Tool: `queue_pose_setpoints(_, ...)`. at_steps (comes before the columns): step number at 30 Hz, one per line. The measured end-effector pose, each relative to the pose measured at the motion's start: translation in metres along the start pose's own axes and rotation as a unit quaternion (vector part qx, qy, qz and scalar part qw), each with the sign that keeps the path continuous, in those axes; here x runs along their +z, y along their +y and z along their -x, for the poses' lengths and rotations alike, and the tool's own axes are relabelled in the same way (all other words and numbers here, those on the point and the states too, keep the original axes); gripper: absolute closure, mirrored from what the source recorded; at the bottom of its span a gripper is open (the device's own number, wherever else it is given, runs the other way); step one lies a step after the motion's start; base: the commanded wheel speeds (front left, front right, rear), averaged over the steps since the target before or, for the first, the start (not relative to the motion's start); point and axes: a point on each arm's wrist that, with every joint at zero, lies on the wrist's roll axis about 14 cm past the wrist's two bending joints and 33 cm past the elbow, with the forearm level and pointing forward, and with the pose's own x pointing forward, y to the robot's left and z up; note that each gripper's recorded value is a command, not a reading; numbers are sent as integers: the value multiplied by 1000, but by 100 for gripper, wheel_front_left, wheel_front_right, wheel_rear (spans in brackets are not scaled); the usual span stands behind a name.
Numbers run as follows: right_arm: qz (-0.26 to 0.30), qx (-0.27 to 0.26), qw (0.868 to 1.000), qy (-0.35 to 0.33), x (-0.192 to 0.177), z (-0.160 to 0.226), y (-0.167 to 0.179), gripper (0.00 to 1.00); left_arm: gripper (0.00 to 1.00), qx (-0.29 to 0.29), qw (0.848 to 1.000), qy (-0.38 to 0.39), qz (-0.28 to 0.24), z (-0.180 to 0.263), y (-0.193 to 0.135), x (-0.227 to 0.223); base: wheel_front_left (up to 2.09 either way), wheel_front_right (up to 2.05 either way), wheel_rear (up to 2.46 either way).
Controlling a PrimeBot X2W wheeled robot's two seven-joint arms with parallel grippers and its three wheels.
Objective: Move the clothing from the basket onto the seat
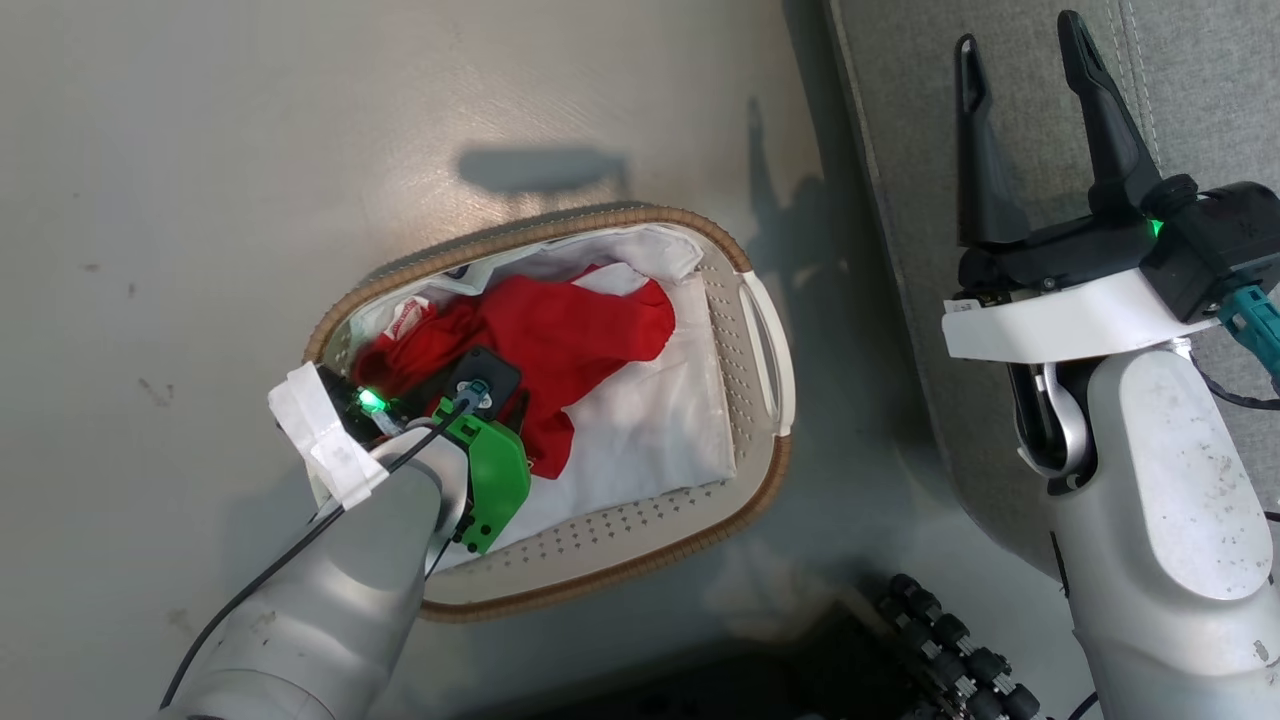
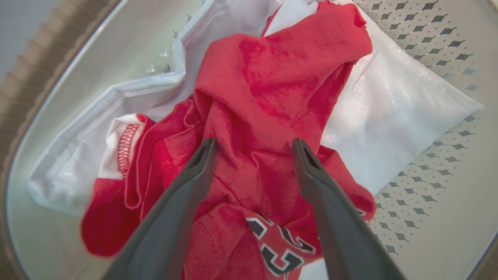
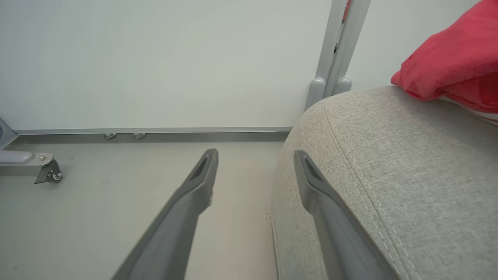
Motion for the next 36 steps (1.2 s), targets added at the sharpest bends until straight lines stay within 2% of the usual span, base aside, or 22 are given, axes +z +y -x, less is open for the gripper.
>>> queue_pose_setpoints(6, 5, -3, 1000, 9, -8, 0, -5, 0, 0, -12, 999, 34, 3, -14, -5, -14, 0, 0, 0)
queue_pose_setpoints(7, 5, -3, 1000, 11, -10, 0, -6, 0, 14, -14, 999, 41, 5, -16, -6, -17, 0, 0, 0)
queue_pose_setpoints(8, 6, -3, 1000, 12, -10, 1, -6, 0, 36, -15, 999, 45, 5, -16, -7, -18, 0, 0, 0)
queue_pose_setpoints(10, 6, -3, 1000, 12, -10, 1, -6, 0, 97, -16, 999, 48, 6, -16, -7, -19, 0, 0, 0)
queue_pose_setpoints(11, 6, -2, 1000, 11, -9, 1, -5, 0, 100, -15, 999, 47, 6, -16, -7, -18, 0, 0, 0)
queue_pose_setpoints(18, 5, 0, 1000, 5, 1, 2, -2, 0, 100, -10, 1000, 21, 7, -6, -8, -6, 0, 0, 0)
queue_pose_setpoints(22, 7, -2, 1000, 8, 4, 8, -2, 0, 100, 0, 1000, -21, 12, 3, -6, 13, 0, 0, 0)
queue_pose_setpoints(29, 8, 0, 1000, 21, 7, 24, 4, 0, 100, 14, 996, -82, -18, 29, -3, 48, 0, 0, 0)
queue_pose_setpoints(36, 11, -2, 1000, 24, 21, 47, 8, 0, 100, 28, 986, -148, -65, 69, -6, 86, 0, 0, 0)
